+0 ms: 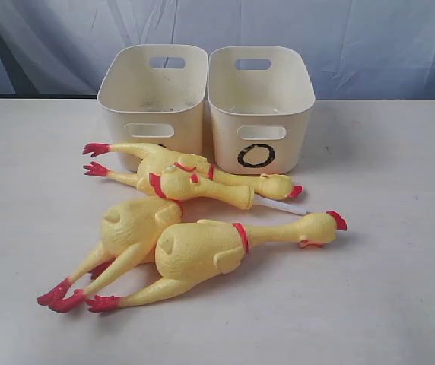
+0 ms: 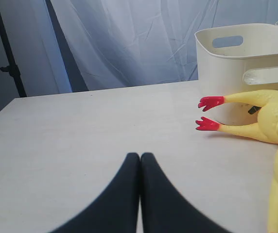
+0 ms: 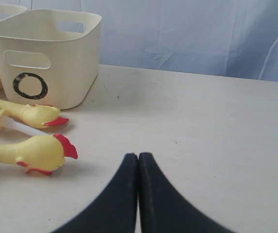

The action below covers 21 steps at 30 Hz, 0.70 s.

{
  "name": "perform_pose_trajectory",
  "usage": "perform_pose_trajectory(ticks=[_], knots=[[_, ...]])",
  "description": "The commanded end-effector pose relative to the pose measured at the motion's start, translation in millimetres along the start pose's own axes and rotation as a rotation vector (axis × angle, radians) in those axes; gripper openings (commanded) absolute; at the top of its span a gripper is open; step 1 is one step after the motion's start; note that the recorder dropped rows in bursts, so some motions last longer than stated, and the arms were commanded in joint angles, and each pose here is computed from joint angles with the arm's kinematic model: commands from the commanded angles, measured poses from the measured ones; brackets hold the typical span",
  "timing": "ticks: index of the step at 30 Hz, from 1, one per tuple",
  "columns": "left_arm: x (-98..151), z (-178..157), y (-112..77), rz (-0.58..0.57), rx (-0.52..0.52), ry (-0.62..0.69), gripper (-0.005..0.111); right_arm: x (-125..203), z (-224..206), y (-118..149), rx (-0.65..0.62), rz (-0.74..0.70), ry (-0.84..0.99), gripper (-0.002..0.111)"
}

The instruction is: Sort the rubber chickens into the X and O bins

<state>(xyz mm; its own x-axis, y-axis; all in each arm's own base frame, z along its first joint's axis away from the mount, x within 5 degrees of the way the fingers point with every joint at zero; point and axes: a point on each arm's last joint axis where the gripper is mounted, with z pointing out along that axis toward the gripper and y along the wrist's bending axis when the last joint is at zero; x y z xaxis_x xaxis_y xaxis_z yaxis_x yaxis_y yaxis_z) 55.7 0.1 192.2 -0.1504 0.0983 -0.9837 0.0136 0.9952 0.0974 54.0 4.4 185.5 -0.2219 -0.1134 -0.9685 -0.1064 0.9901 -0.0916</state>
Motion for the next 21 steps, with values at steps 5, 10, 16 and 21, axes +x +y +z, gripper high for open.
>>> perform_pose_trajectory(ticks=[5,10,16,21], knots=[[-0.1,-0.2,0.0,-0.004,-0.002,-0.009,0.000,1.4,0.1,0.2,-0.003,-0.005,0.001,0.000],[-0.1,-0.2,0.0,-0.004,-0.002,-0.009,0.000,1.4,0.1,0.2,-0.003,-0.005,0.001,0.000],[-0.1,-0.2,0.0,-0.004,-0.002,-0.009,0.000,1.4,0.1,0.2,-0.003,-0.005,0.001,0.000],[-0.1,-0.2,0.2,0.001,-0.003,-0.008,0.000,1.1,0.1,0.3,-0.003,-0.003,-0.003,0.000]])
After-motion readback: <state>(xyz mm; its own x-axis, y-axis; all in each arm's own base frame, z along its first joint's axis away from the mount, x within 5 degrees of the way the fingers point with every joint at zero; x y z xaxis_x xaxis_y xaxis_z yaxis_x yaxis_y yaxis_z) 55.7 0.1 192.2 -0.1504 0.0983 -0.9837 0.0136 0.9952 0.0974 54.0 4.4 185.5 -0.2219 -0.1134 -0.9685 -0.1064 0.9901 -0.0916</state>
